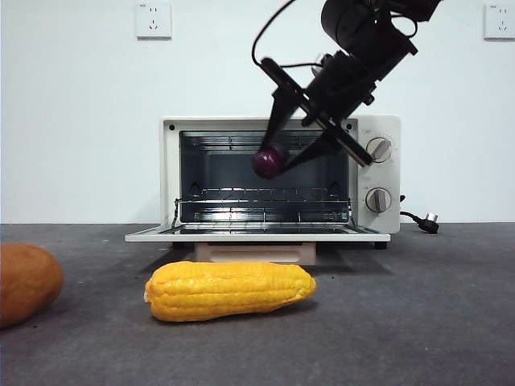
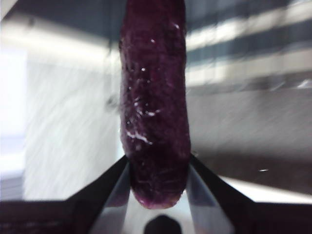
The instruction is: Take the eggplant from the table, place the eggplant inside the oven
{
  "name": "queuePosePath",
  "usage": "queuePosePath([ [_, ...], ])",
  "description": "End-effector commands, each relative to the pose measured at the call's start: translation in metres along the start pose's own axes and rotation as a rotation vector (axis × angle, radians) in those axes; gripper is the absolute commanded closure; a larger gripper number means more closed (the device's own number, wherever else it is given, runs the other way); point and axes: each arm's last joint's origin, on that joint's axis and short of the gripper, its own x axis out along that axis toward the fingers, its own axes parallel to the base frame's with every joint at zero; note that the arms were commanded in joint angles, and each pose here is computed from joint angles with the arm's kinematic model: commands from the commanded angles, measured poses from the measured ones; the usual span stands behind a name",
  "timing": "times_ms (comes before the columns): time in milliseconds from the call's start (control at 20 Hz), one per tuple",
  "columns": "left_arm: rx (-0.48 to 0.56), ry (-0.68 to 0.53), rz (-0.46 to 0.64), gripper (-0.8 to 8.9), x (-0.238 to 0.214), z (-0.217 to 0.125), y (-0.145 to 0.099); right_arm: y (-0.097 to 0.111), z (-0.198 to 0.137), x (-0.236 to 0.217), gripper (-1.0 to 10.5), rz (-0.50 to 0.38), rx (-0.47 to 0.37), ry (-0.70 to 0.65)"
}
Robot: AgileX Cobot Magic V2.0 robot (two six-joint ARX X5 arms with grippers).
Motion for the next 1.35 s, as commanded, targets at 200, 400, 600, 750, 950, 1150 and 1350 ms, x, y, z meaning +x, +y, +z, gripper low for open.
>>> queuePosePath([
  [200,0.009,-0.004,-0.002,8.19,0.0,0.0,0.0,-0.011,0.006,0.016,9.6,-0.133,0.065,-0.154],
  [400,0.009,-0.003,-0.002,8.19,0.0,-0.001,0.0,-0.015,0.01,0.026,9.6,-0.145,0.096,-0.228],
  [600,0.008,-0.002,-0.002,8.19,0.0,-0.001,0.0,-0.022,0.008,0.038,8.8,-0.211,0.113,-0.256],
  [750,0.008,-0.002,-0.002,8.19,0.0,-0.001,0.0,-0.021,0.01,0.038,6.7,-0.209,0.096,-0.292],
  [950,0.011,-0.002,-0.002,8.19,0.0,-0.001,0.0,-0.02,0.011,0.038,6.6,-0.202,0.094,-0.297],
  [1150,0.014,-0.001,-0.002,8.19,0.0,-0.001,0.0,-0.017,0.01,0.039,6.5,-0.189,0.078,-0.298],
  [1350,0.012,0.001,-0.002,8.19,0.0,-0.001,0.0,-0.012,0.006,0.039,6.5,-0.184,0.054,-0.294],
])
